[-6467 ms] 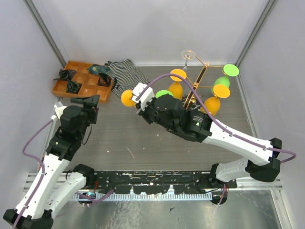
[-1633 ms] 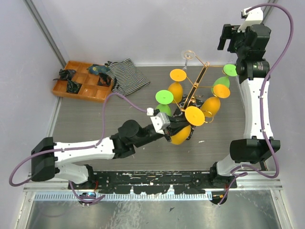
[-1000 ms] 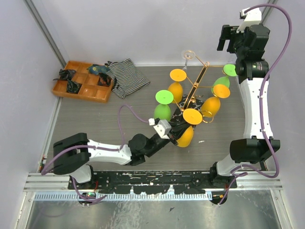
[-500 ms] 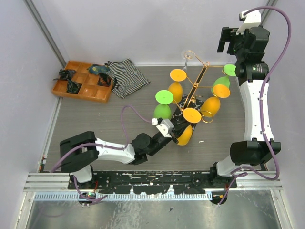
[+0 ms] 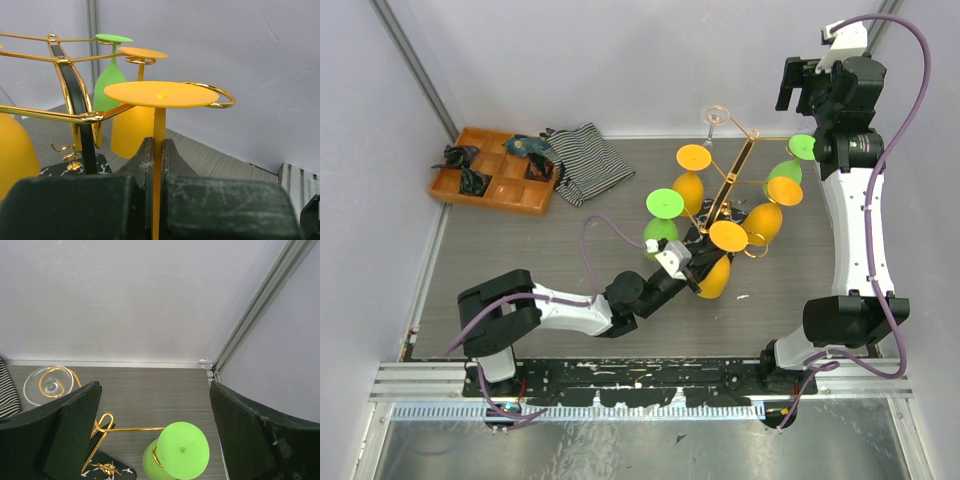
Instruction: Place the wine glass upside down on the wine glass rack
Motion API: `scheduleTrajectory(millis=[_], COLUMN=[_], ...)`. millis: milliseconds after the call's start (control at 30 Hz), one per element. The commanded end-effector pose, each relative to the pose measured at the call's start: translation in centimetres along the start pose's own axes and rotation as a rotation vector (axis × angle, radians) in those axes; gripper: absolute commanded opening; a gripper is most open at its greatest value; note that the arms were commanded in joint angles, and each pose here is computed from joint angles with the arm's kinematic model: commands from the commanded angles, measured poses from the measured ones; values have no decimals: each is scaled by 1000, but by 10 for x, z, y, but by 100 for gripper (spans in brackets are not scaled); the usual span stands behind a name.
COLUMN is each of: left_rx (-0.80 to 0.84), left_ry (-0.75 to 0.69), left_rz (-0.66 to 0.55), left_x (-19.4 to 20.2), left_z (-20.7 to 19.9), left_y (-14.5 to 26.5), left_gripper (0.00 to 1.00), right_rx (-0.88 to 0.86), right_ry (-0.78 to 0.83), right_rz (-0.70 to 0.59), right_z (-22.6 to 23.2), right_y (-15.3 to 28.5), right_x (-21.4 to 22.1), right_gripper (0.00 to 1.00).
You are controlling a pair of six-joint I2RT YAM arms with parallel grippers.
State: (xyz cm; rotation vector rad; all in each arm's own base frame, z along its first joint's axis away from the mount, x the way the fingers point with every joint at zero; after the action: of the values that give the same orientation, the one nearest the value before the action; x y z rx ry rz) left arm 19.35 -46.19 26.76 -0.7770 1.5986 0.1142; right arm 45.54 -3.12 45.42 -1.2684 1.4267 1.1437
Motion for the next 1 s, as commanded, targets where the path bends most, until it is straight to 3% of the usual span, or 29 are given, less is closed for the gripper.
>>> scheduleTrajectory(millis=[0, 967], left_rx=[23, 204], left_ry=[38, 83], left_rz=[-57, 32], left_x=[-11, 18], left_z=[-4, -35], left_y=[-11, -37], left_gripper=[0, 0], right_rx=[26, 43], right_ry=[12, 36], right_rz=[-116, -96], right_z=[-9, -11], right_y=[20, 24], right_x=[-36, -25], right_gripper=[95, 95])
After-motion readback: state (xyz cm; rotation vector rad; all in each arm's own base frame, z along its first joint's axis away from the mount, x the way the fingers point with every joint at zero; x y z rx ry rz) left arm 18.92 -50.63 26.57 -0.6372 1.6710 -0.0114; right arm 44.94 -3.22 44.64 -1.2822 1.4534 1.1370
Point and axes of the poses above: each gripper's point midway between its finger pads, its own y axis back along the fingers, its own z axis along the line the jaws close on, x = y × z, the point moved 1 cm from there along y, back along the fingers, and after that the axes turned 5 degrees about y, right-handed, at the moved point
